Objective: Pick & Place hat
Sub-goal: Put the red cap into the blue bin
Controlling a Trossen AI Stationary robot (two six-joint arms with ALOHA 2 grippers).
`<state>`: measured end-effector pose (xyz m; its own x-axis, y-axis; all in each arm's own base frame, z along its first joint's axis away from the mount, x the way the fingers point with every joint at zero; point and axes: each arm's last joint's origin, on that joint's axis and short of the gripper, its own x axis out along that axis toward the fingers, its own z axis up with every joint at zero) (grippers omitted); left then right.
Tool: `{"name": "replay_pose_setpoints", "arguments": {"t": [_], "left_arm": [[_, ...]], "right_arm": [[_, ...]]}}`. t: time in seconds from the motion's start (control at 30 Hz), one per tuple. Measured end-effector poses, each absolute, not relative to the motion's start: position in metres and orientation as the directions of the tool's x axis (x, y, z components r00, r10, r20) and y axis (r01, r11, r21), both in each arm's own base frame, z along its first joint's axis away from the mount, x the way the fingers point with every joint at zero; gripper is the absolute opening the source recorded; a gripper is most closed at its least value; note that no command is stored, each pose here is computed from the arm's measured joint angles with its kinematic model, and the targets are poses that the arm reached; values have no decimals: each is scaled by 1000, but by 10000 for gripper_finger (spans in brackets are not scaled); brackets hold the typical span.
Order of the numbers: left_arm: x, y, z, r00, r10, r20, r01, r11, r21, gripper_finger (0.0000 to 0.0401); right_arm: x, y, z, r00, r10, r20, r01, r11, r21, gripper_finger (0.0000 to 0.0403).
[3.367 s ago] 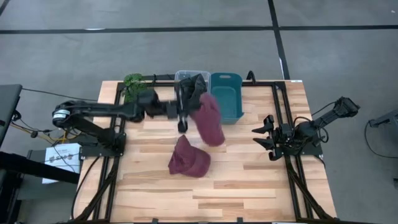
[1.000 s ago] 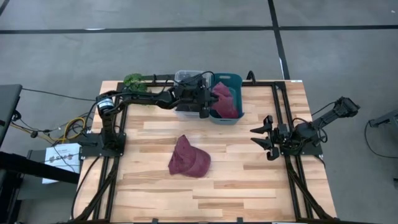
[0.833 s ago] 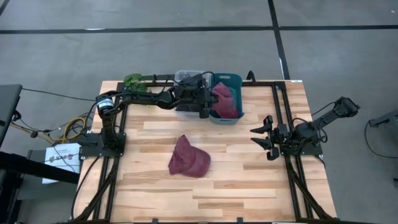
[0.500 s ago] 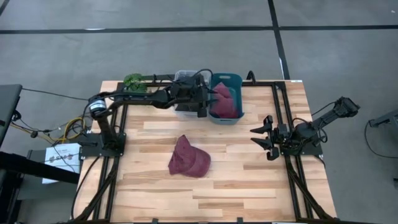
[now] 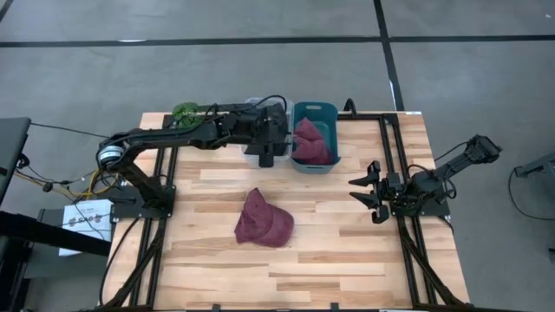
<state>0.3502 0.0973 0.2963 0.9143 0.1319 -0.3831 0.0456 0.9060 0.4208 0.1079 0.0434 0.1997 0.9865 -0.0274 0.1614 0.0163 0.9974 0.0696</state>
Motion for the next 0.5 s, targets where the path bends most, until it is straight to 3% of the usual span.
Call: {"name": "replay_pose_setpoints", "arguments": {"t": [0.37,0.5], "left_arm": [[347,72,276,833,31,-553,168,937,306,143],[342,59,252,790,-19,-613,226,939,261,143]], "right_arm": [[108,43,199,987,-28,156,18,998,67,161],[108,43,199,987,-28,156,17,998,67,161]]}}
